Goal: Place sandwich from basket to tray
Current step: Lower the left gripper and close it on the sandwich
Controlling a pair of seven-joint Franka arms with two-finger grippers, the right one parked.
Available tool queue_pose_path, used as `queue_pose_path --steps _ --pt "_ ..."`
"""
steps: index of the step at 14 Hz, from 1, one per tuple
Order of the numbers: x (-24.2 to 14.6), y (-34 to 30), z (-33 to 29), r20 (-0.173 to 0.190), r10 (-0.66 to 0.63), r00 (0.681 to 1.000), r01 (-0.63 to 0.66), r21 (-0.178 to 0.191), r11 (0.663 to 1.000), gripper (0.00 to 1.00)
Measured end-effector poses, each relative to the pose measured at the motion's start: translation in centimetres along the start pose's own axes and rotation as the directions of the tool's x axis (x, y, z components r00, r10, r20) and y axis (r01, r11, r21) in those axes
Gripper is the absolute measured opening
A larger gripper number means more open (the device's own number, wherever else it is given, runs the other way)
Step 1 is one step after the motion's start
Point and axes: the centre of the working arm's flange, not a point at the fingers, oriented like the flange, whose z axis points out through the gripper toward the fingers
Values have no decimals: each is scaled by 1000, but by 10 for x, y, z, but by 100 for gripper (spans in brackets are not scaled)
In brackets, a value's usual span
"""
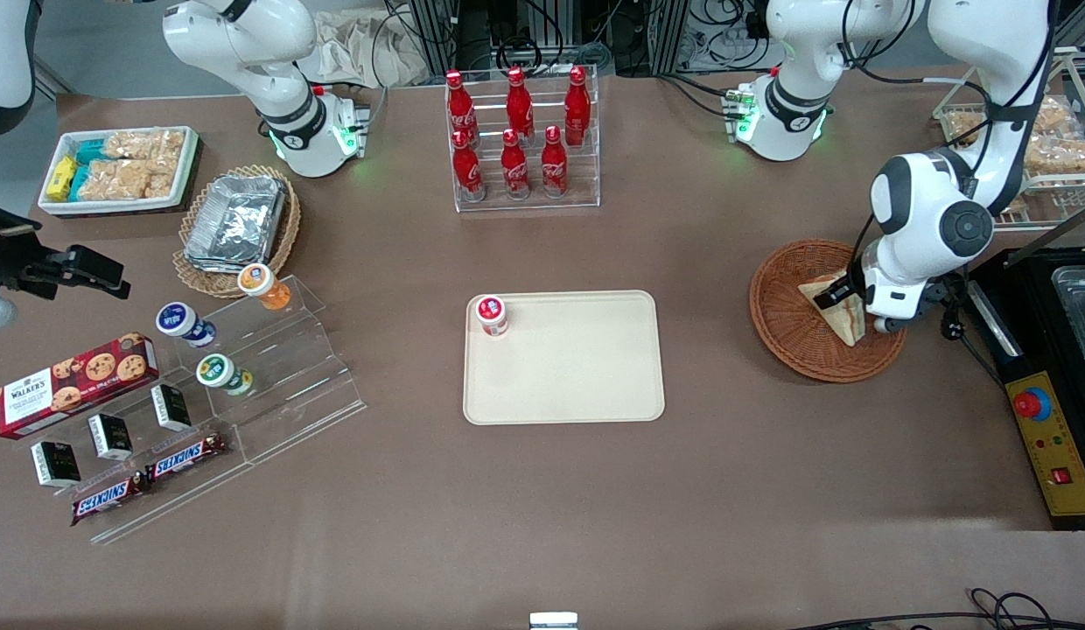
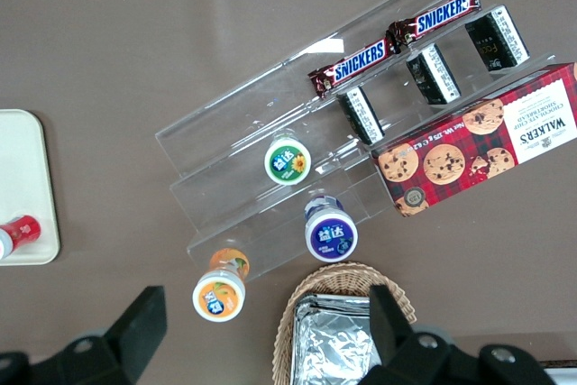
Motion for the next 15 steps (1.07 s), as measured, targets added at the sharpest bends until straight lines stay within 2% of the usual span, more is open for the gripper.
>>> queue_pose_path --steps 1,3,4,7,12,15 --pt "0 0 0 -1 -10 1000 10 -1 1000 62" --pt "1 1 -2 -4 -17 1000 17 -3 1000 43" --pt "1 2 -3 -7 -18 1000 17 -4 1000 40" --pt "4 6 -15 -24 -15 1000 15 -15 1000 40" --pt "7 10 -70 -18 -2 1000 2 -5 1000 40" --pt "6 13 -113 -13 55 998 -55 2 998 40"
